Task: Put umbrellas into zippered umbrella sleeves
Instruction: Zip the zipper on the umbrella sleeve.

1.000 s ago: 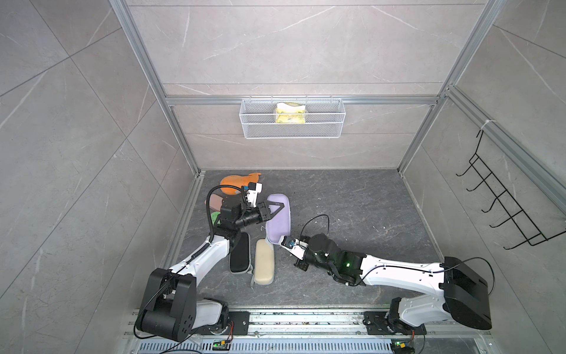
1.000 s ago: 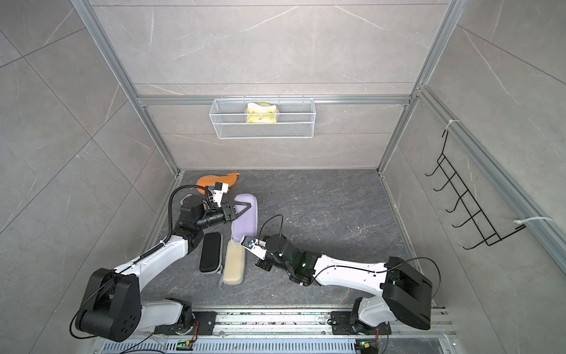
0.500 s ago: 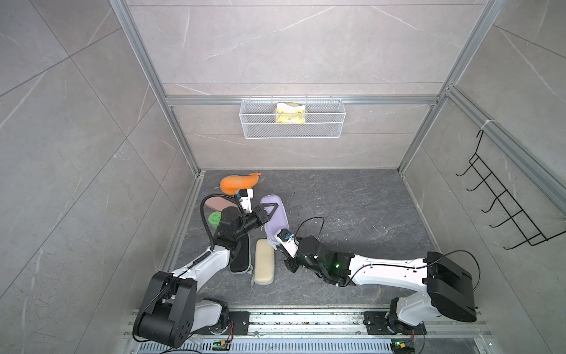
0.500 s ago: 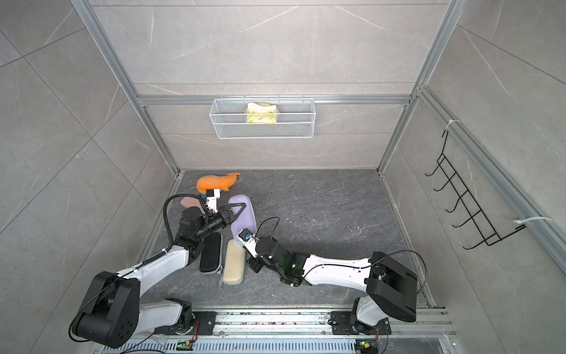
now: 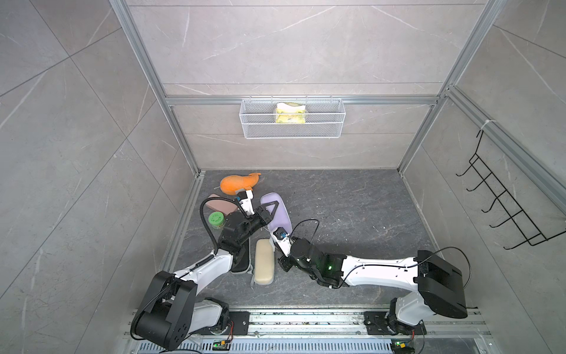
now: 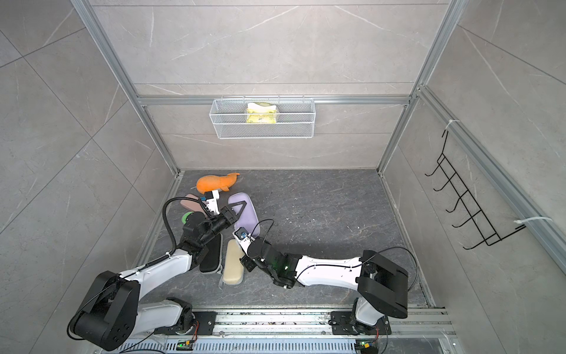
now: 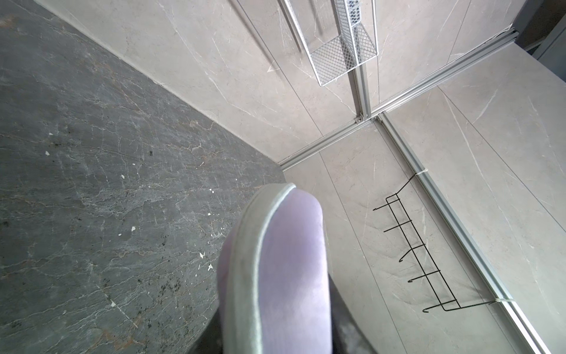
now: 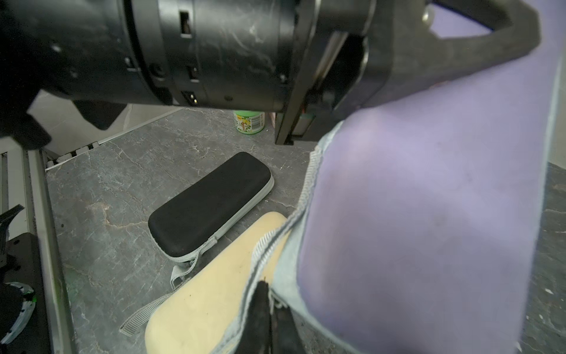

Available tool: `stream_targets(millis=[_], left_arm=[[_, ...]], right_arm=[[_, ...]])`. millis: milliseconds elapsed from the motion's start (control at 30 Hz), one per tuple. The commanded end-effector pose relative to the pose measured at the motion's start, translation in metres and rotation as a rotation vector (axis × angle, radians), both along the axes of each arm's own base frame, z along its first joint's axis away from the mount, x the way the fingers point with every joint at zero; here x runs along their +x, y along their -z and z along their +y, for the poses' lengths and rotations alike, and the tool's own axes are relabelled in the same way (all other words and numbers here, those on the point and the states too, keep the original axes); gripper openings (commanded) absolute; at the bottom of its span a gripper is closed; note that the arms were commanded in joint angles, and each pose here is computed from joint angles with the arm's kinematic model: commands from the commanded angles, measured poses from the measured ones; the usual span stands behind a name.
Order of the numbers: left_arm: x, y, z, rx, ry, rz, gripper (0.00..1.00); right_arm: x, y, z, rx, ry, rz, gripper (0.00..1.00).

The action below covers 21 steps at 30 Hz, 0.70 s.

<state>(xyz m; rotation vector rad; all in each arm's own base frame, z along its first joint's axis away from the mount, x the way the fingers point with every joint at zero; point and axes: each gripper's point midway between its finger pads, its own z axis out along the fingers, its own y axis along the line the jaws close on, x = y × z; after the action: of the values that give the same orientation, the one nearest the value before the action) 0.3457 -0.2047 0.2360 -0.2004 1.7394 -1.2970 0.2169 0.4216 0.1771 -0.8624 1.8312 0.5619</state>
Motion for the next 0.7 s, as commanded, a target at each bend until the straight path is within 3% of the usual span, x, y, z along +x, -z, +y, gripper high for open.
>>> stream_targets(millis=[0, 333, 667], left_arm=[[0.024, -0.039, 0.019, -0.015, -0.191, -0.197, 0.00], [0.035, -0.026, 0.000, -0.001, -0.180, -0.225, 0.00], [0.035, -0.022, -0.005, -0.012, -0.158, -0.207, 0.00]], right_arm=[[-0.072, -0.077, 0.062, 0.262, -0.309, -0.019, 0.00], [-0.038, -0.084, 0.056, 0.301, -0.246, 0.046, 0.00], [-0.040, -0.091, 0.065, 0.348, -0.255, 0.084, 0.00]])
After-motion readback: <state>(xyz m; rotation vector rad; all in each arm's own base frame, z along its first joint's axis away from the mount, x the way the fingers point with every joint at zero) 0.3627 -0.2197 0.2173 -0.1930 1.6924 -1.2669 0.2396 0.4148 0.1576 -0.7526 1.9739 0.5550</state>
